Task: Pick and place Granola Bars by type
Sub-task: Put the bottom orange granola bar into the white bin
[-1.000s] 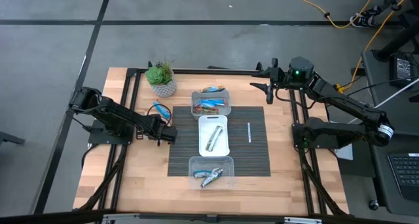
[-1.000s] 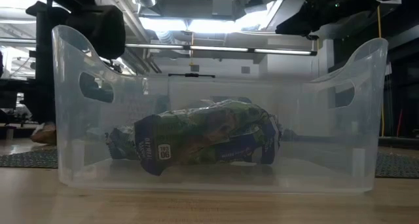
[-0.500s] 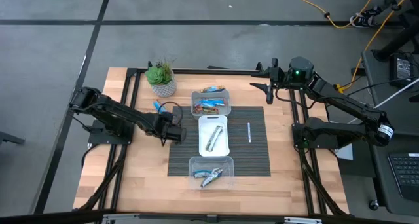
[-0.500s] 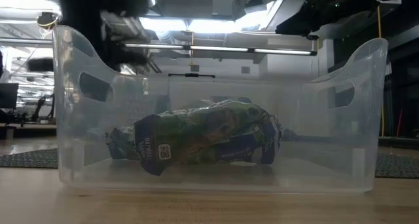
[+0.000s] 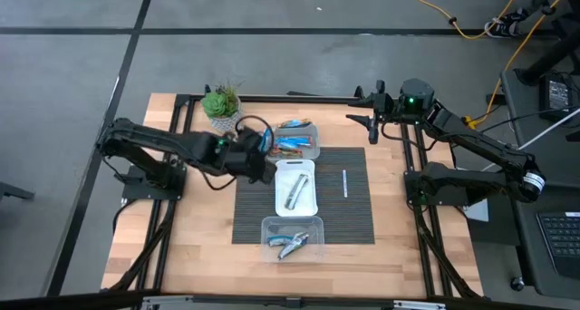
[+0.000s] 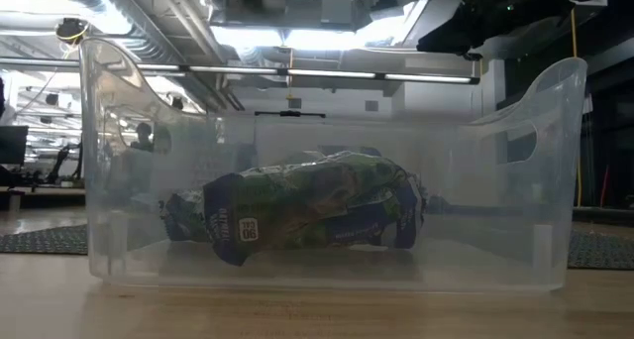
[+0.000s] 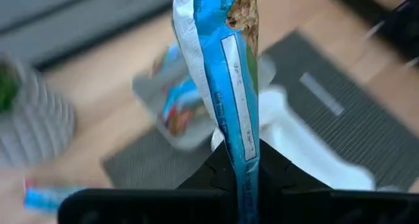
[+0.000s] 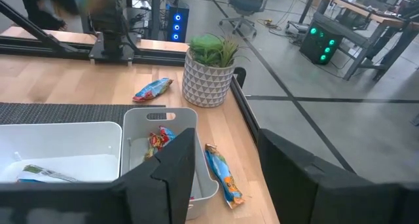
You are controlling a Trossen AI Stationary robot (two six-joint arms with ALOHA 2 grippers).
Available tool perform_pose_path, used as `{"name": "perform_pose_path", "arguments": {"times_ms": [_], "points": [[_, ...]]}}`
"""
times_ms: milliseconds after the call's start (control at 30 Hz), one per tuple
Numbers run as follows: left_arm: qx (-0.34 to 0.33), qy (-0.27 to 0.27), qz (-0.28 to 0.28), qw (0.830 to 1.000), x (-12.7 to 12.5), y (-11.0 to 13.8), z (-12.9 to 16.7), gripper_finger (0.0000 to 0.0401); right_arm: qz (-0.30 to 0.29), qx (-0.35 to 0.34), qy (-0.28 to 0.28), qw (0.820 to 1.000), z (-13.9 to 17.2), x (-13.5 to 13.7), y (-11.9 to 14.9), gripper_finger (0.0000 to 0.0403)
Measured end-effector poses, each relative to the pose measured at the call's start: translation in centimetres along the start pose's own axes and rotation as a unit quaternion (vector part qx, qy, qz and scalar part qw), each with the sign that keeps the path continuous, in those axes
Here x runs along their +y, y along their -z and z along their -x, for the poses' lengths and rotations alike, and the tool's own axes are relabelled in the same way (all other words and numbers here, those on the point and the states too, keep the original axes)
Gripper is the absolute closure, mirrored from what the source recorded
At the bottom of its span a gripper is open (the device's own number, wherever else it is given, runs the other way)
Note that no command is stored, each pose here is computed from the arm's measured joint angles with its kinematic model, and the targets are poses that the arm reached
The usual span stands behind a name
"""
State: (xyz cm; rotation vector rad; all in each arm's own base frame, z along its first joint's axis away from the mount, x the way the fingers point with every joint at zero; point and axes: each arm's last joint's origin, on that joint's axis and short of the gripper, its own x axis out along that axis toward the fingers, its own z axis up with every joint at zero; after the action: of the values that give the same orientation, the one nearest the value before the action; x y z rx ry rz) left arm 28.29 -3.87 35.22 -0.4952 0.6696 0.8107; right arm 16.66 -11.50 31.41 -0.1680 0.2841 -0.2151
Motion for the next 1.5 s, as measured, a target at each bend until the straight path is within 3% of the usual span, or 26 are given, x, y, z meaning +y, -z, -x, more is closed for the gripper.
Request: {"name": "perform_pose_path", "arguments": {"times_ms": [200,500,700,1067,1500], "points": [[-0.046,0.042,-0.033,0.998,-0.5,-3.0,3.2,0.0388,0.001,0.000,0.000,1.000,0.0,0.0,0.0,0.0234],[-0.055,0.057,-0.059,0.995,-0.6,-3.7,4.1,0.0387,0.002,0.000,0.000,1.000,0.0,0.0,0.0,0.0234],[-0.047,0.060,-0.064,0.995,-0.4,-4.2,3.6,0.0387,0.003,0.000,0.000,1.000,0.0,0.0,0.0,0.0234],[-0.059,0.146,-0.090,0.983,-0.5,-7.1,2.2,0.0387,0.002,0.000,0.000,1.000,0.0,0.0,0.0,0.0234],[-0.027,0.160,-0.117,0.980,-0.7,-8.3,-1.7,0.0386,0.001,0.001,-0.002,1.000,0.0,0.0,0.0,0.0234]]}}
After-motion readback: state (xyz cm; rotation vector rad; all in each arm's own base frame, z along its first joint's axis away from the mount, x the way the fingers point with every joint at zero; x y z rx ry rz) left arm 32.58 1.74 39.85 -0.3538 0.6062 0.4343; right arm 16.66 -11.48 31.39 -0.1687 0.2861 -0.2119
